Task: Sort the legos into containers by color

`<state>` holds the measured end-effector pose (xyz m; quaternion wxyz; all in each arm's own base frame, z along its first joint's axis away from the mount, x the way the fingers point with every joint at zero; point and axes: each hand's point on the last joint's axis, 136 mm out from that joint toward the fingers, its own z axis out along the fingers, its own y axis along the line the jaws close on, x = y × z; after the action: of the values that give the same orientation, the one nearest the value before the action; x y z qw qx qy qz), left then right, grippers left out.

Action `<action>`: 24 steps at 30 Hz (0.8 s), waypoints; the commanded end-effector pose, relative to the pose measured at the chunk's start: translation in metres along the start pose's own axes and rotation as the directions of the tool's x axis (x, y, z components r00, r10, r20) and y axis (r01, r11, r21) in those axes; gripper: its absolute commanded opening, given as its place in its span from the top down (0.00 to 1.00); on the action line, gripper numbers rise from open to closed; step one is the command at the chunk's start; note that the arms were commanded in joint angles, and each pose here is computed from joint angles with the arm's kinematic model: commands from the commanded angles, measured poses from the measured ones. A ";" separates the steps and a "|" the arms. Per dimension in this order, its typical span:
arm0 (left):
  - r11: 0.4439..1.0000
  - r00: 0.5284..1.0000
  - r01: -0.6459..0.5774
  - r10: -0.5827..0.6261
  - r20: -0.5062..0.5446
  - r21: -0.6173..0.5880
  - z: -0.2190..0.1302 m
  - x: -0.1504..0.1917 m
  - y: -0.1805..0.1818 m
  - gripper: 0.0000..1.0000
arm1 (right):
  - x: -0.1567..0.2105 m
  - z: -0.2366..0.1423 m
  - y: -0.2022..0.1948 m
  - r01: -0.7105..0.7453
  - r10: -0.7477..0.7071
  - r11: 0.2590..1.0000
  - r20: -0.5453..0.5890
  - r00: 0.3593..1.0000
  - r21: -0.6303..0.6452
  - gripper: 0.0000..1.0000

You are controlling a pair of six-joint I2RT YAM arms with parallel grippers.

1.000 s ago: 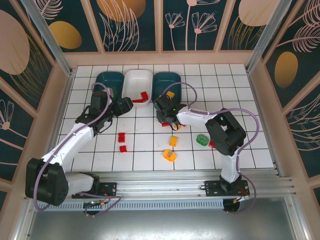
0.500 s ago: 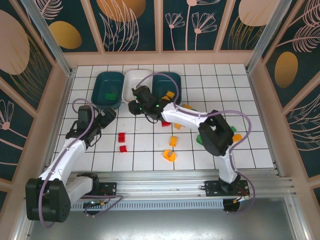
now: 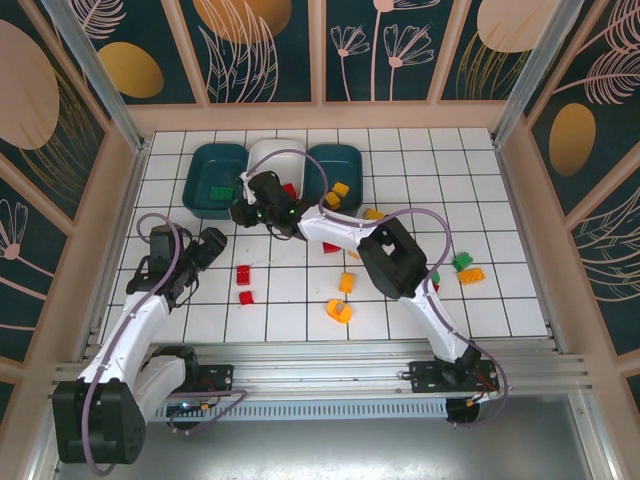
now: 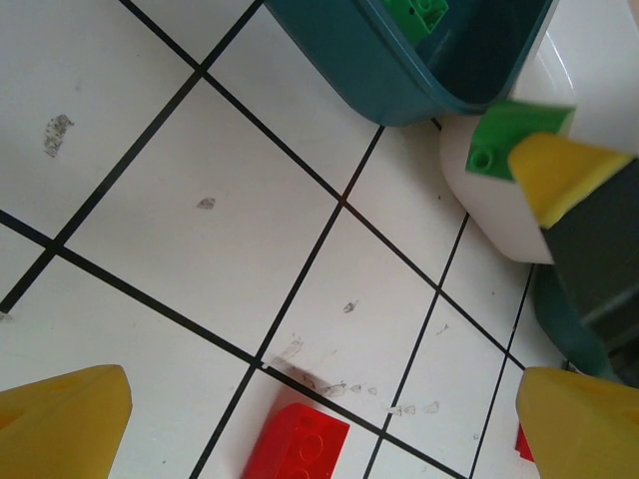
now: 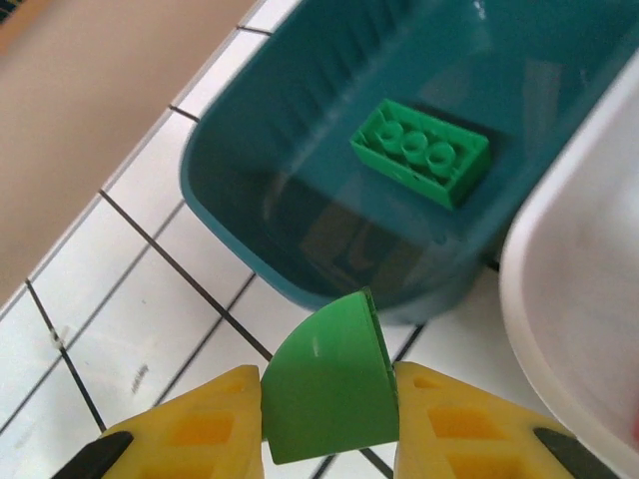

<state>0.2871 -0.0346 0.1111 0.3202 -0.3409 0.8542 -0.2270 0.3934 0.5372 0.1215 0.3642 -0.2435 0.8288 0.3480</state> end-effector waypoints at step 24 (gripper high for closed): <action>0.996 0.997 -0.056 0.060 -0.054 0.073 0.005 0.003 -0.017 0.02 | -0.079 0.000 0.002 0.037 -0.036 0.999 0.113 0.993 -0.008 0.40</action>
<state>0.2899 -0.0480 0.1039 0.2974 -0.3155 0.8654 -0.2513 0.4339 0.5571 0.1245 0.3739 -0.2420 0.8213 0.3566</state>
